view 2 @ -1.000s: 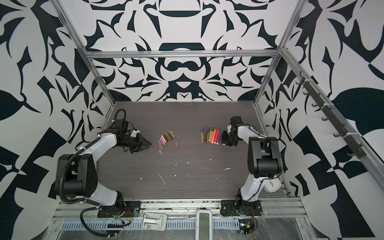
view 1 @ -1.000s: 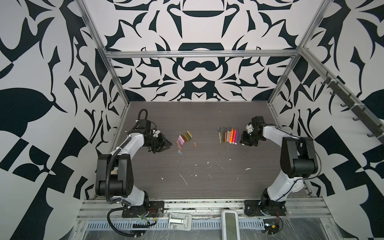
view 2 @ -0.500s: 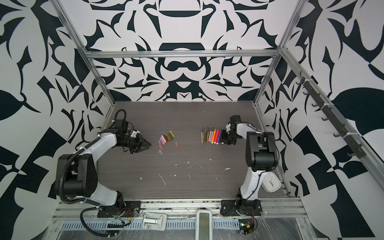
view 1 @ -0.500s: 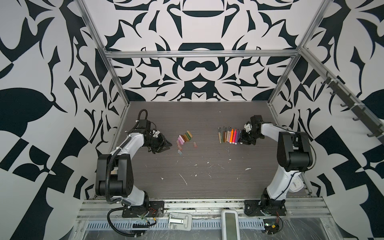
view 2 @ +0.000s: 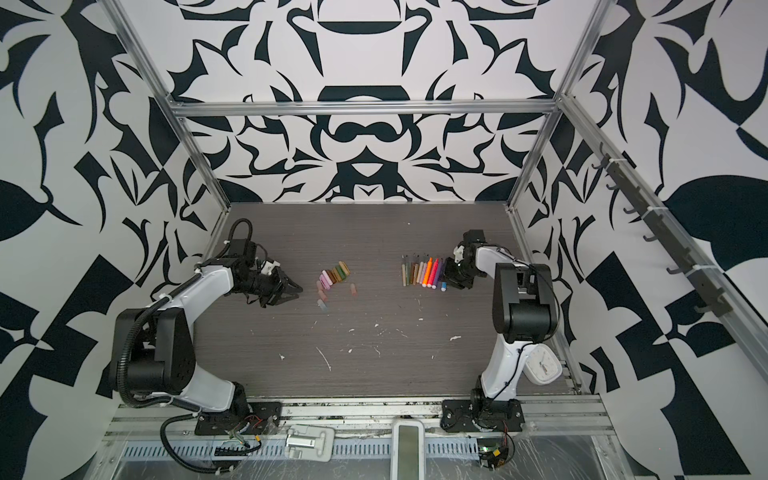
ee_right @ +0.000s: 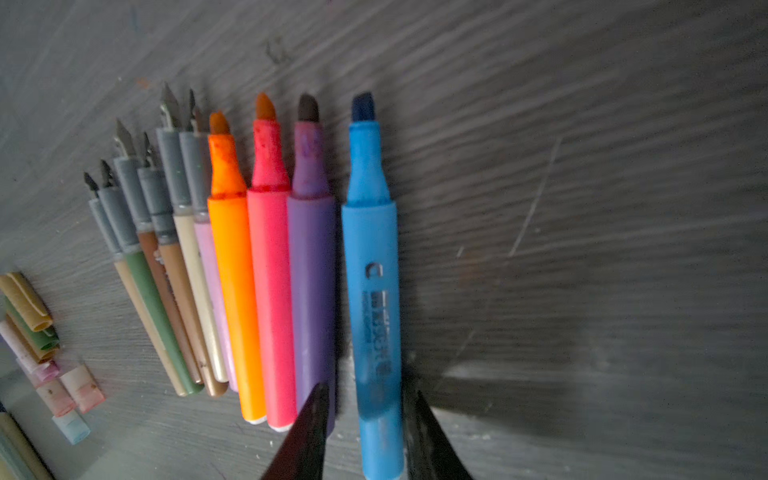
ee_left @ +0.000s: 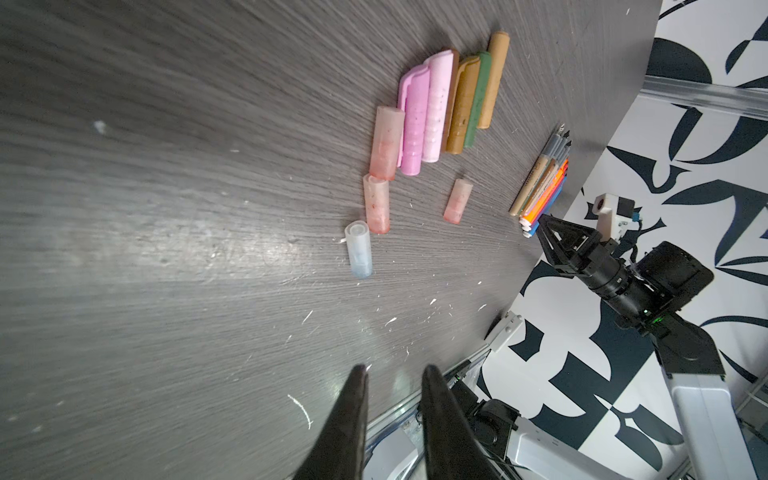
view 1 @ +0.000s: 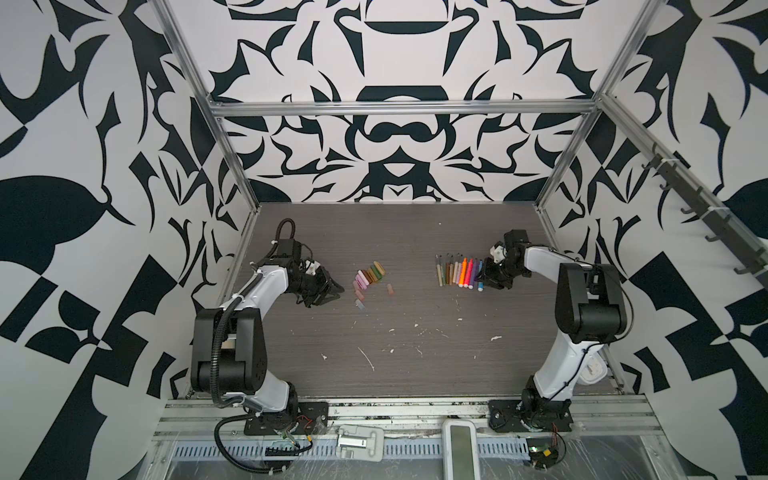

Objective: Open the pen caps
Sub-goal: 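Lower the blue marker beside the purple marker with the right gripper, then open the right gripper and release the blue marker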

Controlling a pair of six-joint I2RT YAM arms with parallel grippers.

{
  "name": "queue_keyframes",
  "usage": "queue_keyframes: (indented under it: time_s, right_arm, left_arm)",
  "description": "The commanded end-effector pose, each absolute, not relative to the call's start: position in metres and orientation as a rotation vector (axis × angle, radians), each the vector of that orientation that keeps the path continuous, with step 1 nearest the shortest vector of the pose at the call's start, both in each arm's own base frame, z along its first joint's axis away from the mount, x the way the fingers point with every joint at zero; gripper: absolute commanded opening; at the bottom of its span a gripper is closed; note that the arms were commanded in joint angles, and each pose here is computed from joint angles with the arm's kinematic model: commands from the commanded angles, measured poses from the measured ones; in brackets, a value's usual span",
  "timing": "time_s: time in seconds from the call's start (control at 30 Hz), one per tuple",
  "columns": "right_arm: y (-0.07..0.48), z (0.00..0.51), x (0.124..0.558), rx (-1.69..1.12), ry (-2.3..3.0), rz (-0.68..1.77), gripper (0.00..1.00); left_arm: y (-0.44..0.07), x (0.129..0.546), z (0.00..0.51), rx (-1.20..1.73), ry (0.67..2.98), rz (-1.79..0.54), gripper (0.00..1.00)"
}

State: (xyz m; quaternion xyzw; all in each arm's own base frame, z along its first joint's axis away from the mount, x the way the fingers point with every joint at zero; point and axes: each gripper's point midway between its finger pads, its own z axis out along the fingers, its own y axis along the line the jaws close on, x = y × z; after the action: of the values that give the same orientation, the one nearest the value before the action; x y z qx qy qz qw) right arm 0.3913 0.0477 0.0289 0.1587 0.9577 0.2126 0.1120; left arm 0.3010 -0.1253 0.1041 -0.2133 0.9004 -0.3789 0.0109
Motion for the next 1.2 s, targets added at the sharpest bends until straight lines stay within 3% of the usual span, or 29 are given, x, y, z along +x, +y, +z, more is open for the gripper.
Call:
queue_keyframes:
  time_s: [0.0,0.2,0.57,0.73,1.17]
  right_arm:
    - [0.049,0.048,0.402,0.47,2.738,0.679,0.33]
    - [0.053,0.045,0.404,0.475,2.749,0.722,0.46]
    - [0.062,0.042,0.406,0.482,2.76,0.801,0.49]
    - [0.056,0.045,0.408,0.485,2.755,0.756,0.57]
    - [0.044,0.051,0.41,0.496,2.77,0.642,0.58]
  left_arm:
    - [-0.125,0.301,0.111,-0.665,2.798,-1.194,0.26]
    - [-0.125,0.3,0.109,-0.671,2.798,-1.2,0.26]
    - [-0.125,0.298,0.108,-0.673,2.802,-1.2,0.26]
    - [-0.125,0.3,0.111,-0.673,2.795,-1.202,0.26]
    - [-0.125,0.301,0.111,-0.674,2.795,-1.204,0.26]
